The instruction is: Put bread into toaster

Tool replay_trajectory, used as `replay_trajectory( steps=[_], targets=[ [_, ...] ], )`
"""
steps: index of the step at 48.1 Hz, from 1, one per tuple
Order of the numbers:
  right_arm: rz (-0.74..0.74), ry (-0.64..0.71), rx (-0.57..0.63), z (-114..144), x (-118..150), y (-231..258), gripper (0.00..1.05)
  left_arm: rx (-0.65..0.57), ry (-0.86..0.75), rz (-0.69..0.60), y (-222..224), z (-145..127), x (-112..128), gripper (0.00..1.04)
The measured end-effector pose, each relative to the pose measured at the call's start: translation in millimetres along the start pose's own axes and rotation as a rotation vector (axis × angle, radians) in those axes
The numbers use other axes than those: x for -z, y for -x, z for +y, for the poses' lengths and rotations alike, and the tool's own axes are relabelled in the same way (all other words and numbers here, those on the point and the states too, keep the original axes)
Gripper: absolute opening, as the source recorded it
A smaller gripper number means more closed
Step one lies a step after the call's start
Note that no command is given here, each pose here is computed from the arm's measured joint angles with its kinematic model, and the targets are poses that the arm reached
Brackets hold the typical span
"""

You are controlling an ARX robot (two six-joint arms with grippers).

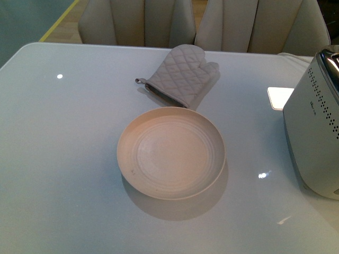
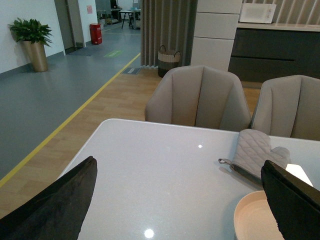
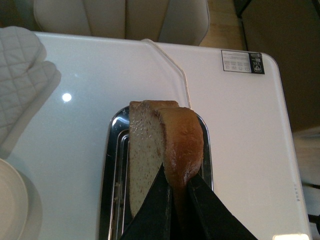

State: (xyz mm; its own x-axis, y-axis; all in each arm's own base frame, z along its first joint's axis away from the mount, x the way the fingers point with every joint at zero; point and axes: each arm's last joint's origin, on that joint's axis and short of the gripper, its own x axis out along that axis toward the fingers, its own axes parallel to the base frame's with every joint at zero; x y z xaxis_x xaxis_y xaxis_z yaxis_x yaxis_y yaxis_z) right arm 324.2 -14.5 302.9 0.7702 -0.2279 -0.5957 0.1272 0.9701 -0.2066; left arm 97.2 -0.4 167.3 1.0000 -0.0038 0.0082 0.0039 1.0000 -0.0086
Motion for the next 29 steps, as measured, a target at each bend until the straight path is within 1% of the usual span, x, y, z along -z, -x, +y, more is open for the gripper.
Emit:
replay_trajectory(
  steps=[9,16,29],
  targets=[
    [0.030,0.007,0.010,4,8,-5,0.03,0.000,0.000,0.000,0,0,0,0.98],
    [0.079,0.019,0.013,10,23,-11,0.03,0.000,0.000,0.000,0,0,0,0.98],
    [0.116,0.029,0.028,14,35,-24,0.03,0.000,0.000,0.000,0,0,0,0.98]
  ],
)
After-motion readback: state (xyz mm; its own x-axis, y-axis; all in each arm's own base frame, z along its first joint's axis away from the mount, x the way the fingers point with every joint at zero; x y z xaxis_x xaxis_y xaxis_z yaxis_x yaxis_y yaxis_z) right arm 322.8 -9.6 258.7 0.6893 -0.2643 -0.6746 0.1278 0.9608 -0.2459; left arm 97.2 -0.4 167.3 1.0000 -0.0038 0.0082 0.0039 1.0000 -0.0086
